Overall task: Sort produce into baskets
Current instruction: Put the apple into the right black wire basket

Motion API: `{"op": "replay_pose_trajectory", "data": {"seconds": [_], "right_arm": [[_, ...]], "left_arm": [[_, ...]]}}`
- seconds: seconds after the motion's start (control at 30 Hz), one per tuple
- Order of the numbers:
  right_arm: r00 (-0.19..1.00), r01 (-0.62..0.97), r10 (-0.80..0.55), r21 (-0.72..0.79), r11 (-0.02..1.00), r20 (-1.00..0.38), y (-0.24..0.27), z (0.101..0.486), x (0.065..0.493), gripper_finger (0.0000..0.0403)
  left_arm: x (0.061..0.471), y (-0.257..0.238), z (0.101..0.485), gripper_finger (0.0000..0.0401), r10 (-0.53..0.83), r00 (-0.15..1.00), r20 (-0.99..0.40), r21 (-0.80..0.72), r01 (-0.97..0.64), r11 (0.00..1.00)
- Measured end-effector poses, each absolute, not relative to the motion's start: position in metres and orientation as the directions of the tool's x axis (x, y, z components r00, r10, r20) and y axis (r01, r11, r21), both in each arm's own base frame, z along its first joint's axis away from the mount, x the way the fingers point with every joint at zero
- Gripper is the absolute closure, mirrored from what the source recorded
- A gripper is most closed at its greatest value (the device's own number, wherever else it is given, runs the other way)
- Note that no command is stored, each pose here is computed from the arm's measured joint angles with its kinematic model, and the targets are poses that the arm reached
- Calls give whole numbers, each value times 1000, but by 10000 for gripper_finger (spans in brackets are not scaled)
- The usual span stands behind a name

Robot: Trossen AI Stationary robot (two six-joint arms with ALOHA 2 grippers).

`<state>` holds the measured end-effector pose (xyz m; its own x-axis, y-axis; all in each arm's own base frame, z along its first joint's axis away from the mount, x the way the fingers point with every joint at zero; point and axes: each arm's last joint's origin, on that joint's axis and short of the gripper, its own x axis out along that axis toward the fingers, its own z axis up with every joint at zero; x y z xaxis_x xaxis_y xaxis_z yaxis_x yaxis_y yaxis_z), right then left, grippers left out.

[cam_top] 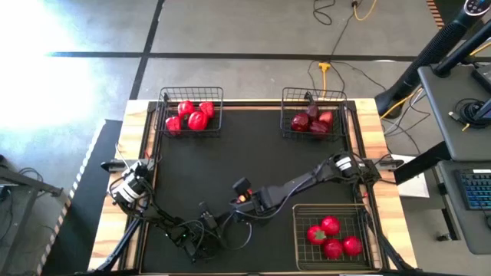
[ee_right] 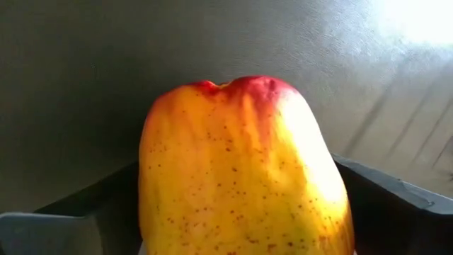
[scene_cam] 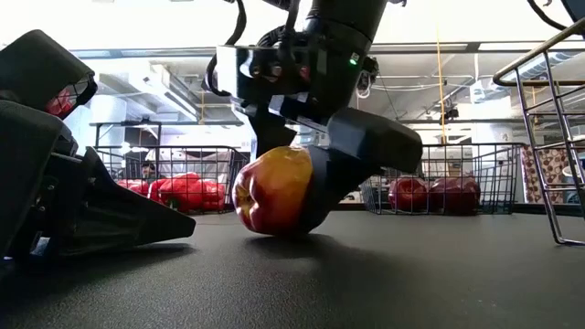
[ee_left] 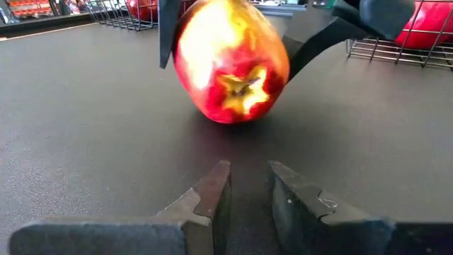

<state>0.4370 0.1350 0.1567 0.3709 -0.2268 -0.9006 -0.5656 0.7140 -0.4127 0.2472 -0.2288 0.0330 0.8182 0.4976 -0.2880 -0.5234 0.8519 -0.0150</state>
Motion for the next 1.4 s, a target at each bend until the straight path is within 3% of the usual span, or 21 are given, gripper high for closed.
{"op": "replay_pose_trajectory", "data": {"seconds": [0.13,0.23,0.5,0.7,0.93,1.07,1.4], "right_arm": [[370,-458,-243,-403,793,-897,126,158,440,55],[344,-311,-333,-441,842,-878,113,166,441,55],[273,58,-432,-434,899,-860,45,235,438,55],[146,390,-574,-486,782,-806,-41,301,393,55],[31,773,-558,-335,540,-829,-126,336,311,54],[-9,860,-549,-286,422,-836,-154,326,278,50],[20,934,-491,-159,320,-871,-201,253,255,47]], "left_arm": [[247,-229,33,324,498,818,-288,-15,-524,852],[247,-229,33,324,498,818,-288,-15,-523,852],[247,-229,33,324,498,818,-288,-15,-523,852],[252,-234,37,324,486,824,-291,-14,-511,859],[257,-240,41,324,465,832,-301,-7,-490,872],[258,-240,41,324,465,833,-301,-7,-489,872],[258,-240,41,324,467,832,-301,-4,-491,871]]}}
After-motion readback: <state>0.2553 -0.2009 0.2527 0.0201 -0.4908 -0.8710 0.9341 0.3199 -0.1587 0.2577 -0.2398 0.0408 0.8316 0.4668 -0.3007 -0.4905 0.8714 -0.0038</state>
